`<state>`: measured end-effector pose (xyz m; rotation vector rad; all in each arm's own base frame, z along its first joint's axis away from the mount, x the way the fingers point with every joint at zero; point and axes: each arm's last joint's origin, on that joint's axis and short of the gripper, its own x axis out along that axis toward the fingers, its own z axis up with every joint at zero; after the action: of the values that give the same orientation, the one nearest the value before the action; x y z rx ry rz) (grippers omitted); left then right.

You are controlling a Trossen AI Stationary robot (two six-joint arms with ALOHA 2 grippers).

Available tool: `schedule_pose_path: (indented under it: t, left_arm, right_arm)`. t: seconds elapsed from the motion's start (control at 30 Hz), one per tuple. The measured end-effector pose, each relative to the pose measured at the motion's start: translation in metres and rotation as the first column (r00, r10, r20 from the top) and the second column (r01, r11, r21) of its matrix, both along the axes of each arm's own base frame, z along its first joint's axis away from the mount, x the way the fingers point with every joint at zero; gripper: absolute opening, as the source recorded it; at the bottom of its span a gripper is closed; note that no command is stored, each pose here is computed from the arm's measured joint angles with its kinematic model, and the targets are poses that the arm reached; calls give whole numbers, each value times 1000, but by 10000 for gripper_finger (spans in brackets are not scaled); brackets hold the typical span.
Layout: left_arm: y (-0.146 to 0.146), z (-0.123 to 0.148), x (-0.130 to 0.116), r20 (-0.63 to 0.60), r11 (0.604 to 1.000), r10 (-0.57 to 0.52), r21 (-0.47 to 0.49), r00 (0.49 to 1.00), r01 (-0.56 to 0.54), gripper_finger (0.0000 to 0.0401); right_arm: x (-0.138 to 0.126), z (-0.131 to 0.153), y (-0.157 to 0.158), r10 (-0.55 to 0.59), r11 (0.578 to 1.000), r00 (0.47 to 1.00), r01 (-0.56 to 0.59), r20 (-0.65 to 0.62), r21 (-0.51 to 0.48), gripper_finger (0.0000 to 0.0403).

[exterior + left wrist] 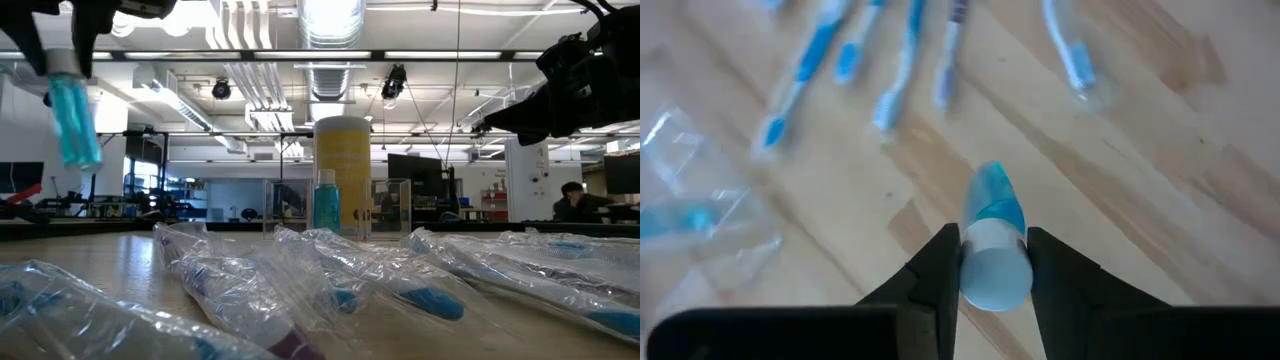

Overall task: Pick & Place toothbrushing station
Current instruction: Put the blue mouthwash into the transparent organizer

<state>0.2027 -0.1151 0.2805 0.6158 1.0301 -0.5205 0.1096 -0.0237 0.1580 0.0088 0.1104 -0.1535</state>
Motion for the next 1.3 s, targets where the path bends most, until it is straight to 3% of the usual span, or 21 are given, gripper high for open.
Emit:
schedule_pose_path:
  t: [0.37, 0.57, 0.8, 0.97, 1.13, 1.2, 1.3]
  left_arm:
    - [21, 30, -22, 124, 977, 187, -124, 975, -171, 96]
    - [30, 44, -27, 229, 937, 333, -189, 915, -294, 96]
    - [39, 49, -16, 265, 889, 436, -275, 860, -366, 96]
    - [50, 49, -4, 235, 806, 562, -373, 793, -460, 96]
    - [66, 49, 9, 123, 657, 698, -502, 706, -562, 96]
    - [70, 51, 16, 108, 637, 714, -510, 692, -578, 96]
    - [74, 58, 31, 115, 641, 717, -498, 688, -585, 96]
  right_arm:
    - [0, 0, 0, 0, 1000, 1000, 0, -1, -2, 8]
    - [0, 0, 0, -1, 1000, 1000, 1, -1, 2, 8]
    - [0, 0, 0, -1, 1000, 1000, 1, 0, 1, 8]
    - [0, 0, 0, -1, 1000, 1000, 1, 0, 1, 8]
    - [0, 0, 0, -2, 1000, 1000, 2, 1, 5, 8]
    - [0, 0, 0, -2, 1000, 1000, 2, 2, 5, 8]
    - [0, 0, 0, -2, 1000, 1000, 2, 5, 4, 8]
